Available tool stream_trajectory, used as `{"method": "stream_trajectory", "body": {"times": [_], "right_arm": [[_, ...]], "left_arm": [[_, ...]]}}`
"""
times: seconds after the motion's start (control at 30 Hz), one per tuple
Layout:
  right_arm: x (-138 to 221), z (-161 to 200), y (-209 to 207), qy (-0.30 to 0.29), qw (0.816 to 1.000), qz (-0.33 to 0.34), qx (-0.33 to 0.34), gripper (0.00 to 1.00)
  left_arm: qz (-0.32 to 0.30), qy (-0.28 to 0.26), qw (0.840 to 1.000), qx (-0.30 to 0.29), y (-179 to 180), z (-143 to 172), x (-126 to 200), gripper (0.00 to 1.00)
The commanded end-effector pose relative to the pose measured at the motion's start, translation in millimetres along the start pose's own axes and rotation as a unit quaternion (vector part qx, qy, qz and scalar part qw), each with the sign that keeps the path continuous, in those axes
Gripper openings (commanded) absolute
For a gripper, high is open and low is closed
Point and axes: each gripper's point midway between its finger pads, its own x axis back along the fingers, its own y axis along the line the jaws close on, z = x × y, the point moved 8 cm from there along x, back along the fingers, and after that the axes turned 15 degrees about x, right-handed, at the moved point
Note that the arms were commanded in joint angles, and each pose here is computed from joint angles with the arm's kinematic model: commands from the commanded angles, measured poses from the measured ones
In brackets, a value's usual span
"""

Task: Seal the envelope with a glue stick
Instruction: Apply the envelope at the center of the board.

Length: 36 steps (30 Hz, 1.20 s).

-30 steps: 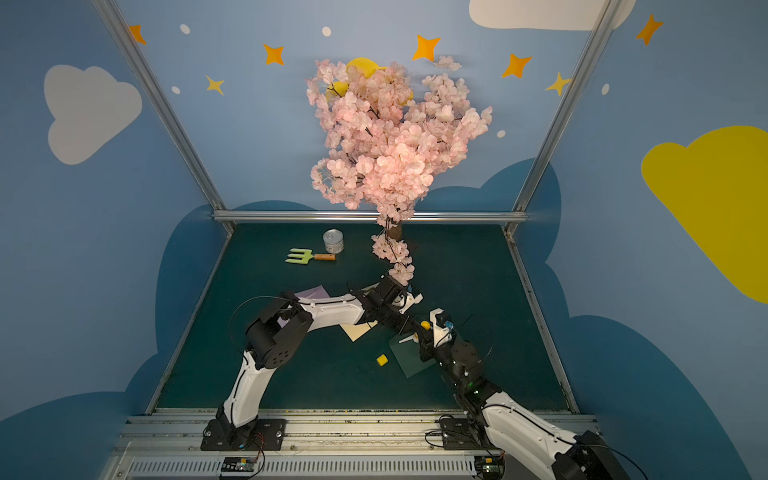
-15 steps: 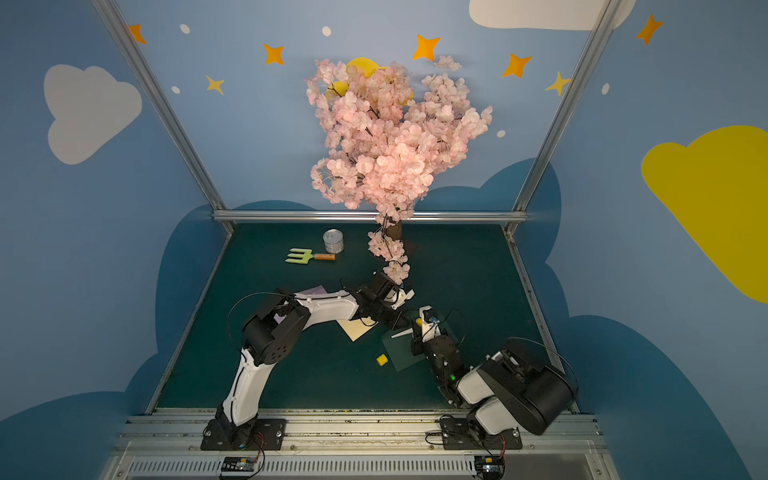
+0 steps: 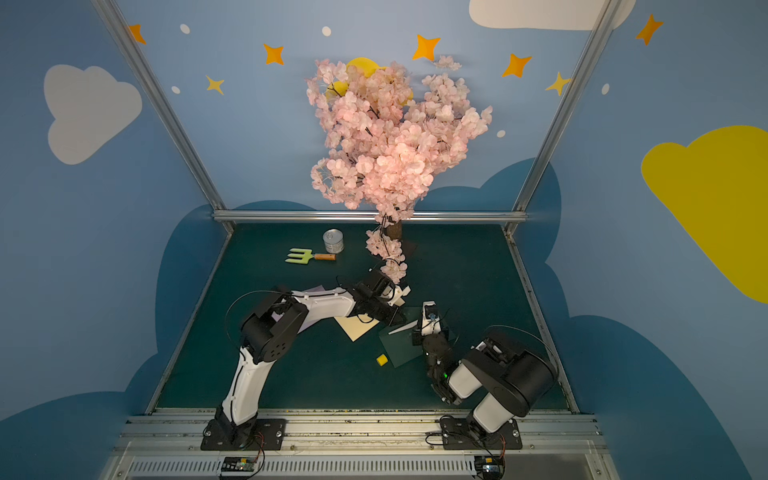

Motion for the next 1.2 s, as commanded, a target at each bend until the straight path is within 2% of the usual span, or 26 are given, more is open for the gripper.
{"method": "stream_trajectory", "body": {"times": [0.0, 0.17, 0.37, 0.5, 0.67, 0.83, 1.17], "right_arm": [[-5.3, -0.7, -2.3, 0.002, 0.999, 0.045, -0.015, 0.00], [-8.0, -2.1, 21.4, -0.005, 0.998, -0.031, -0.061, 0.00], [6.7, -5.3, 32.8, -0.013, 0.995, -0.056, -0.076, 0.00], [18.3, -4.8, 40.5, -0.016, 0.996, -0.067, -0.059, 0.00], [10.2, 7.9, 31.3, 0.010, 0.999, 0.018, -0.044, 0.00], [-8.1, 7.8, 19.8, 0.017, 0.995, 0.068, -0.069, 0.00], [-28.7, 15.7, -7.8, 0.031, 0.988, 0.111, -0.102, 0.00]], "left_arm": [[0.005, -0.001, 1.000, -0.004, -3.3, -4.3, 7.9, 0.02], [0.012, -0.004, 1.000, 0.002, -4.5, -6.5, 6.8, 0.02], [0.009, -0.006, 1.000, -0.003, -5.7, -13.1, 3.8, 0.02], [0.008, -0.011, 1.000, -0.007, -6.3, -18.4, 4.3, 0.02], [0.007, -0.009, 1.000, -0.007, -4.1, -18.5, 3.2, 0.02], [0.007, 0.003, 1.000, -0.006, -0.4, -15.8, -1.3, 0.02], [-0.003, 0.017, 1.000, 0.002, 8.4, -9.3, -11.2, 0.02]]}}
